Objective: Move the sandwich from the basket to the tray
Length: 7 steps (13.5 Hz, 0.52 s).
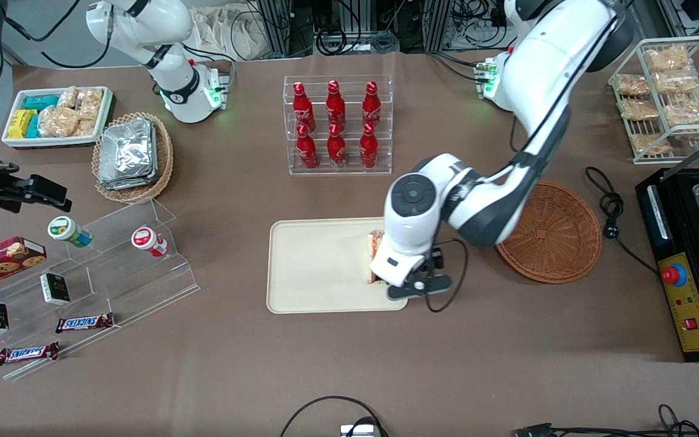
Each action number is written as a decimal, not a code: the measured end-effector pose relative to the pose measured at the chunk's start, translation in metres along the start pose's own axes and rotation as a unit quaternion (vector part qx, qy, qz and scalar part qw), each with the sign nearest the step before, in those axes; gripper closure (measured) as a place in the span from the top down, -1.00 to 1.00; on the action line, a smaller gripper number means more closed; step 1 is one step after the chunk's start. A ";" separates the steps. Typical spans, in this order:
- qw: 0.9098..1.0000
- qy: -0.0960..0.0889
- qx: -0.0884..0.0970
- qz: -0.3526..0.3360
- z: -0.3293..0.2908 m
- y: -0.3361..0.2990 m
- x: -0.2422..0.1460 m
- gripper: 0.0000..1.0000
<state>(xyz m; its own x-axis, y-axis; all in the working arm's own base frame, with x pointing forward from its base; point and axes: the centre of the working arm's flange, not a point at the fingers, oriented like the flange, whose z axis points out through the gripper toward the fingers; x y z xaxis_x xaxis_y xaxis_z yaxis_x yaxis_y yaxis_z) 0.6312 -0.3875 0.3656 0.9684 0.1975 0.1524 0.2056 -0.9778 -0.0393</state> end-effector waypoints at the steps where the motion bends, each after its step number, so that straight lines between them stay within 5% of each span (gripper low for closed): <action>1: 1.000 0.006 0.003 -0.011 -0.013 -0.014 0.011 1.00; 7: 0.998 -0.014 0.056 -0.012 -0.049 -0.110 0.063 1.00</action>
<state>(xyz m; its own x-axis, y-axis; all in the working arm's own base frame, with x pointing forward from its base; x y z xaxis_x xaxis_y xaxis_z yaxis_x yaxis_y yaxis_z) 0.6631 -0.2708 0.4279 0.9662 0.2242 0.1270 0.2417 -0.9593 -0.1457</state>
